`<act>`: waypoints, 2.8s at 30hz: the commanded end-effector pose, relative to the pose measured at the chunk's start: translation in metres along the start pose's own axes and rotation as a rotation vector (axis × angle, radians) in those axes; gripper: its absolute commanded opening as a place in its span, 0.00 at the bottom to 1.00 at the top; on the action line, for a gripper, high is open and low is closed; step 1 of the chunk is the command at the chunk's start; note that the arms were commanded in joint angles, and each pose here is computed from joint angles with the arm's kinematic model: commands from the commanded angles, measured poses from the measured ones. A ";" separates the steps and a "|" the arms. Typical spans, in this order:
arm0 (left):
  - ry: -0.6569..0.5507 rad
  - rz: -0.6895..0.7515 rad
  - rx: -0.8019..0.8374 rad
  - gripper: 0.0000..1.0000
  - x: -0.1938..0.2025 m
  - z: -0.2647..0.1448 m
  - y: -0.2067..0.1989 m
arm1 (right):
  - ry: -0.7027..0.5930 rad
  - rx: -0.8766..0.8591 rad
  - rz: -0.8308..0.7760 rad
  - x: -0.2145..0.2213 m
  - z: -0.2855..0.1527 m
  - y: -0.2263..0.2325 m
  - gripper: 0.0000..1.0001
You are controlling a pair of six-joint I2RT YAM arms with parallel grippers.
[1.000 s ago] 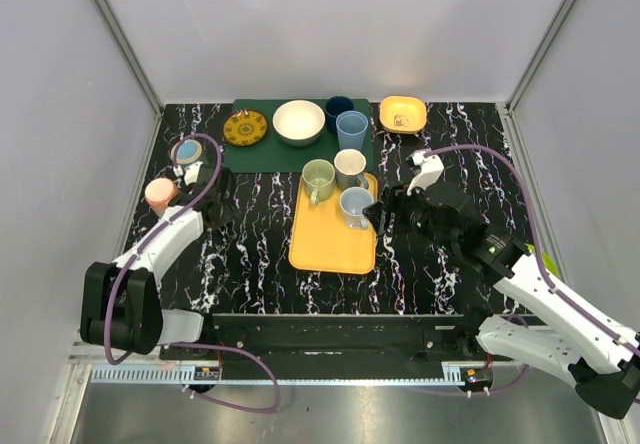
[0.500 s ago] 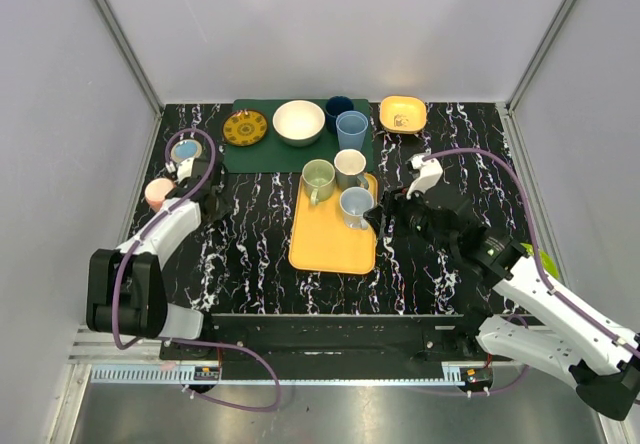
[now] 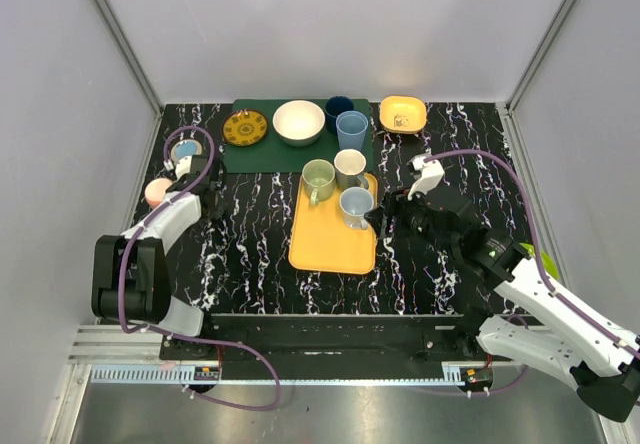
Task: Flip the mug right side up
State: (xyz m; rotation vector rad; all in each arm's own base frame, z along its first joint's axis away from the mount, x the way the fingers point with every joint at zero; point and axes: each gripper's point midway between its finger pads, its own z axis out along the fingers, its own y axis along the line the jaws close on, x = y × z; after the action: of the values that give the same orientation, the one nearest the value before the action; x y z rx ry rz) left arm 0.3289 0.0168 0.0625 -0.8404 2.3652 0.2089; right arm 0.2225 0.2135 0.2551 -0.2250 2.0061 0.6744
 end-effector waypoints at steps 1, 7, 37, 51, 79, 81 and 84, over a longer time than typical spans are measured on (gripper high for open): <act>-0.071 -0.030 0.014 0.17 -0.026 -0.002 -0.007 | -0.026 -0.022 -0.005 -0.004 -0.002 0.004 0.70; -0.090 -0.040 0.030 0.00 -0.031 -0.010 -0.006 | -0.022 -0.027 0.001 -0.002 -0.003 0.005 0.70; -0.181 -0.303 1.781 0.00 -0.006 -0.423 -0.143 | -0.049 -0.820 0.358 -0.039 -0.039 0.145 0.75; -0.082 -0.254 1.934 0.00 0.021 -0.461 -0.142 | -0.134 -0.887 0.328 -0.077 -0.041 0.146 0.75; 0.007 -0.091 1.986 0.00 0.058 -0.472 -0.147 | -0.008 -0.981 0.318 -0.082 -0.033 0.151 0.00; 0.006 -0.087 1.975 0.00 0.060 -0.469 -0.147 | -0.019 -0.977 0.294 -0.083 -0.036 0.150 0.00; -0.015 -0.085 1.935 0.25 0.060 -0.460 -0.145 | -0.057 -0.925 0.261 -0.085 -0.039 0.145 0.00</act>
State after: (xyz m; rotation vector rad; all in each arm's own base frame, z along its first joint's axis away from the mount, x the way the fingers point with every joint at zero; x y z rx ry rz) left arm 0.1815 -0.2829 0.3760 -0.0452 1.4692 -1.6811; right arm 0.1823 0.3103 0.3664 -0.4208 1.6537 1.8016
